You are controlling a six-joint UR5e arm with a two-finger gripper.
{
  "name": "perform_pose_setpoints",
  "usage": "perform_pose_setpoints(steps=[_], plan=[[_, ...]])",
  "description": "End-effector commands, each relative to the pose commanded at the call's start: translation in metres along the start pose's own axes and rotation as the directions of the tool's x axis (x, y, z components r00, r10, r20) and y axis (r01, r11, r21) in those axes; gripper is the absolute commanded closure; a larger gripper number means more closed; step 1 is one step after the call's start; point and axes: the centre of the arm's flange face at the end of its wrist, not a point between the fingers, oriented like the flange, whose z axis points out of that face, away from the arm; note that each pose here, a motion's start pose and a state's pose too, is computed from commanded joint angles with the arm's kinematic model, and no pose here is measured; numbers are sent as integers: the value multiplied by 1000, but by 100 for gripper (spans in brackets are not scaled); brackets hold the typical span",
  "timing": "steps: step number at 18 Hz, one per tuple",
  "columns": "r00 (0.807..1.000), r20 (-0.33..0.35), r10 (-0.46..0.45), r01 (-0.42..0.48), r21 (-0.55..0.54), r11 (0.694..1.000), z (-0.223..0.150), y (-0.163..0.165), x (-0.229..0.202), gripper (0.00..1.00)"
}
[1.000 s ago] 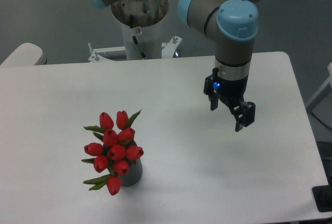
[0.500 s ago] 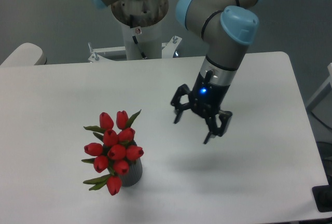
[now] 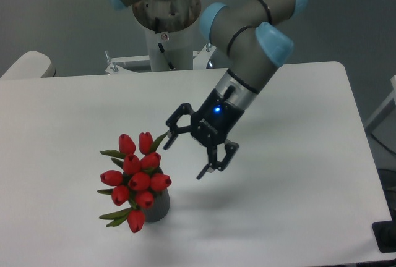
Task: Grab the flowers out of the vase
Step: 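Open the gripper wide and lower it onto the tulip stems, then close the gripper around the tulip stems above the vase rim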
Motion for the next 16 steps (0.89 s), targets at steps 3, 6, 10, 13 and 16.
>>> perform_pose_setpoints(steps=[3, 6, 10, 13, 16], plan=[[1000, -17, 26, -26, -1, 1000, 14, -7, 10, 0], [999, -19, 31, -31, 1, 1000, 24, 0, 6, 0], [999, -25, 25, -25, 1, 1000, 29, 6, 2, 0], [999, -30, 23, -23, 5, 1000, 34, 5, 3, 0], [999, -42, 25, -24, 4, 1000, 42, 5, 4, 0]])
